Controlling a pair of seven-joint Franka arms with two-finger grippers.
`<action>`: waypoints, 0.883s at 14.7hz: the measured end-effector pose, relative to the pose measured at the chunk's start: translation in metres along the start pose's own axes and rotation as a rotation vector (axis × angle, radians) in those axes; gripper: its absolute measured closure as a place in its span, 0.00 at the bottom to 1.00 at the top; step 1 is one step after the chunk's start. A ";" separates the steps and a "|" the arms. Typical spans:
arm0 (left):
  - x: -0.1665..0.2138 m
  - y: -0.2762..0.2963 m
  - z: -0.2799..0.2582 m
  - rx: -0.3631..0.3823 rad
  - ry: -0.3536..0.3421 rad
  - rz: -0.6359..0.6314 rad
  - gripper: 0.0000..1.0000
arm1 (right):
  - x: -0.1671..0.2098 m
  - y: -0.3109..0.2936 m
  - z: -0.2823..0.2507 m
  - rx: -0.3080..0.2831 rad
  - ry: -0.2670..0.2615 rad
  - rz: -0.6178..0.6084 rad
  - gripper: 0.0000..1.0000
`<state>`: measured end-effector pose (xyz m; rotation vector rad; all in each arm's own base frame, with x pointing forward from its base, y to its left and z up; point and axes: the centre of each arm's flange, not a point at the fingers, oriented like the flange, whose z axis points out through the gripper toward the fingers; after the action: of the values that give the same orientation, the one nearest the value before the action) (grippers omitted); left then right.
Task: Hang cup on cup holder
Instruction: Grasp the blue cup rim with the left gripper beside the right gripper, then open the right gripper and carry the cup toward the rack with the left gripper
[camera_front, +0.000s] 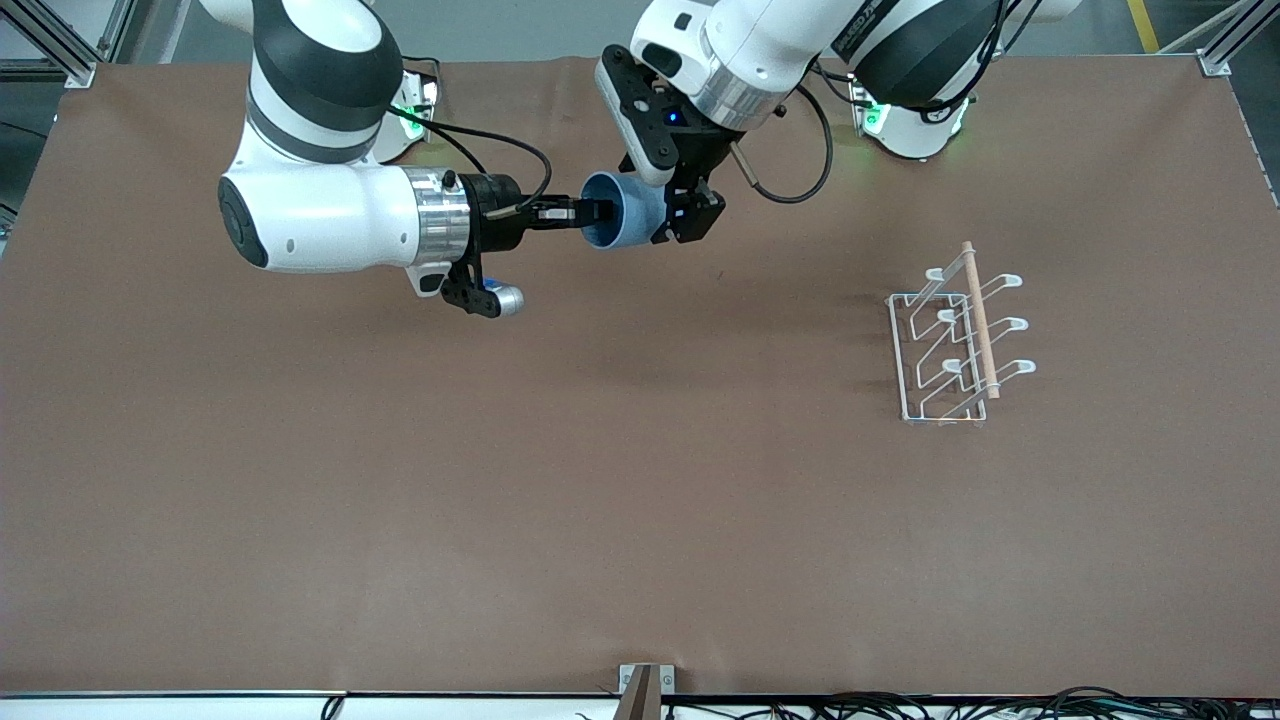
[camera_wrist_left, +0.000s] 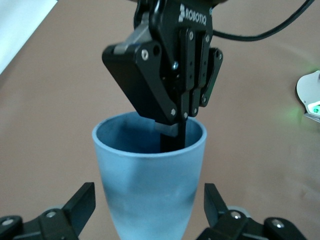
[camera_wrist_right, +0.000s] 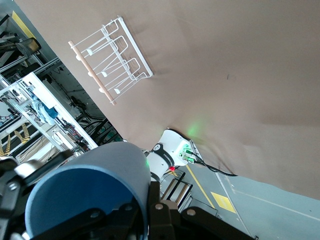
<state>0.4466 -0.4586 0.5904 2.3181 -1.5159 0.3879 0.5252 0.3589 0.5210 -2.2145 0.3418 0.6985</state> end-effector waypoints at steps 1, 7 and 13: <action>0.000 -0.001 0.003 0.003 0.007 0.001 0.05 | 0.000 0.000 0.000 0.000 0.000 0.000 0.95; 0.002 -0.003 0.023 0.000 0.032 0.034 0.10 | 0.001 0.000 -0.001 0.006 0.003 0.010 0.95; 0.002 -0.005 0.027 -0.004 0.030 0.041 0.21 | 0.002 0.000 -0.002 0.012 0.009 0.026 0.95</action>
<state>0.4528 -0.4696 0.5663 2.2711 -1.5510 0.4275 0.5280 0.3575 0.5210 -2.2065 0.3789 0.6984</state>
